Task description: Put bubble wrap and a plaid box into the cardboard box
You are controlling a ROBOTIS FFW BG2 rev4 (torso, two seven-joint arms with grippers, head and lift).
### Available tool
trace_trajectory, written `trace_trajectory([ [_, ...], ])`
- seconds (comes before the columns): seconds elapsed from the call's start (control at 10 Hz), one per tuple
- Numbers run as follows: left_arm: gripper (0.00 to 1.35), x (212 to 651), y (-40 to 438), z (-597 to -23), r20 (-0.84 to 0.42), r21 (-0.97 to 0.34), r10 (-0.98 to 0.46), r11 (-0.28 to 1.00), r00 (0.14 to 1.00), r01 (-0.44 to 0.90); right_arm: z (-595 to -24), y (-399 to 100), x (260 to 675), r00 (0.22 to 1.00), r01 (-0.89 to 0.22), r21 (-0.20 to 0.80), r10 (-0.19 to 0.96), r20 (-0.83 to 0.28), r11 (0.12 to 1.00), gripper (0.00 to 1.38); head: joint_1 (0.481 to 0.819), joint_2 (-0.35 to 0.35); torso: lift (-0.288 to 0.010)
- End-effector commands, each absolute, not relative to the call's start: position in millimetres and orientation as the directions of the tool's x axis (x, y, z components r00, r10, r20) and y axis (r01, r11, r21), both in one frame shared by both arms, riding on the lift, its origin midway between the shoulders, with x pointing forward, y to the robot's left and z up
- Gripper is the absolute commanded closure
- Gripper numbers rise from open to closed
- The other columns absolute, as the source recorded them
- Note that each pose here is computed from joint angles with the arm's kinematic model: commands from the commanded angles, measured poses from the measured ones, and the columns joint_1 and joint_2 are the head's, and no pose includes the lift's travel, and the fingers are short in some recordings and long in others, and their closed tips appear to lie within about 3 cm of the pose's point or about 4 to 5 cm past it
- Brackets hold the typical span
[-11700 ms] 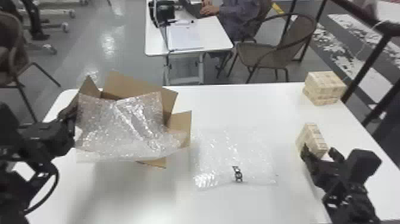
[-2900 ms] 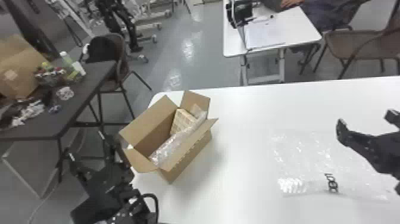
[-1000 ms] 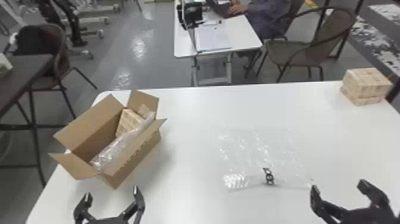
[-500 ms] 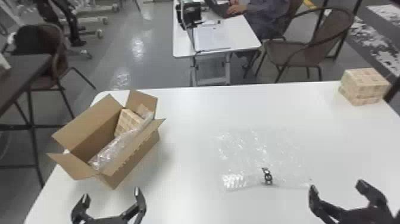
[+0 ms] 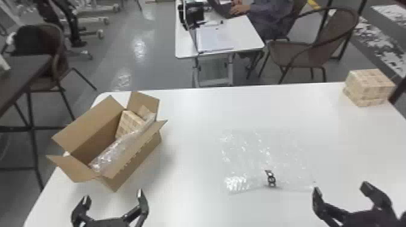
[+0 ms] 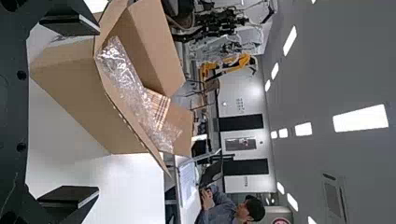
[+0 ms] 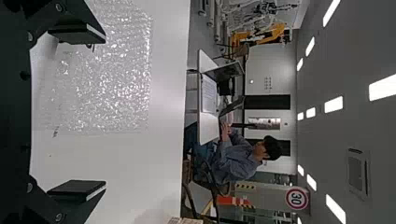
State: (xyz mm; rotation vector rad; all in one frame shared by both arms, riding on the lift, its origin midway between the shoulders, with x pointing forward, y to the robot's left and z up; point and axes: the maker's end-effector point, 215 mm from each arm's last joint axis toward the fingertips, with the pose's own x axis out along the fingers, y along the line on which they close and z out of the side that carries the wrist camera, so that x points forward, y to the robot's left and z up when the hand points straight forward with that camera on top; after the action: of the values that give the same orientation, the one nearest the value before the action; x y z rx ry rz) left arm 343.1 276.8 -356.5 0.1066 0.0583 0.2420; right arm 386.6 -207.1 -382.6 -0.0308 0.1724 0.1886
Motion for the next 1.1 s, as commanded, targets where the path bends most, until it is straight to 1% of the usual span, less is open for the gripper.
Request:
trace_trajectory([
  [0.0, 0.10, 344, 277, -356, -0.042, 0.113, 0.239, 0.966, 0.970, -0.233, -382, -208, 386, 0.969, -0.186, -0.020, 0.180, -0.172, 0.982, 0.19, 0.695, 0.110, -0.108],
  [0.2, 0.11, 345, 276, -357, -0.040, 0.104, 0.235, 0.968, 0.971, -0.229, -382, -209, 387, 0.969, -0.185, -0.030, 0.177, -0.172, 0.982, 0.19, 0.695, 0.108, -0.108],
  [0.3, 0.11, 346, 277, -355, -0.019, 0.082, 0.235, 0.969, 0.972, -0.232, -381, -209, 387, 0.969, -0.185, -0.032, 0.177, -0.171, 0.982, 0.19, 0.695, 0.106, -0.108],
  [0.4, 0.12, 348, 273, -360, -0.014, 0.019, 0.232, 0.973, 0.973, -0.232, -381, -210, 388, 0.970, -0.182, -0.036, 0.174, -0.170, 0.983, 0.19, 0.695, 0.106, -0.108],
  [0.5, 0.14, 350, 272, -362, -0.024, 0.028, 0.219, 0.975, 0.975, -0.219, -379, -211, 389, 0.972, -0.178, -0.048, 0.167, -0.168, 0.983, 0.19, 0.695, 0.102, -0.108],
  [1.0, 0.14, 363, 268, -354, -0.004, 0.045, 0.173, 0.984, 0.985, -0.173, -377, -212, 392, 0.973, -0.172, -0.048, 0.162, -0.164, 0.984, 0.19, 0.695, 0.085, -0.108],
])
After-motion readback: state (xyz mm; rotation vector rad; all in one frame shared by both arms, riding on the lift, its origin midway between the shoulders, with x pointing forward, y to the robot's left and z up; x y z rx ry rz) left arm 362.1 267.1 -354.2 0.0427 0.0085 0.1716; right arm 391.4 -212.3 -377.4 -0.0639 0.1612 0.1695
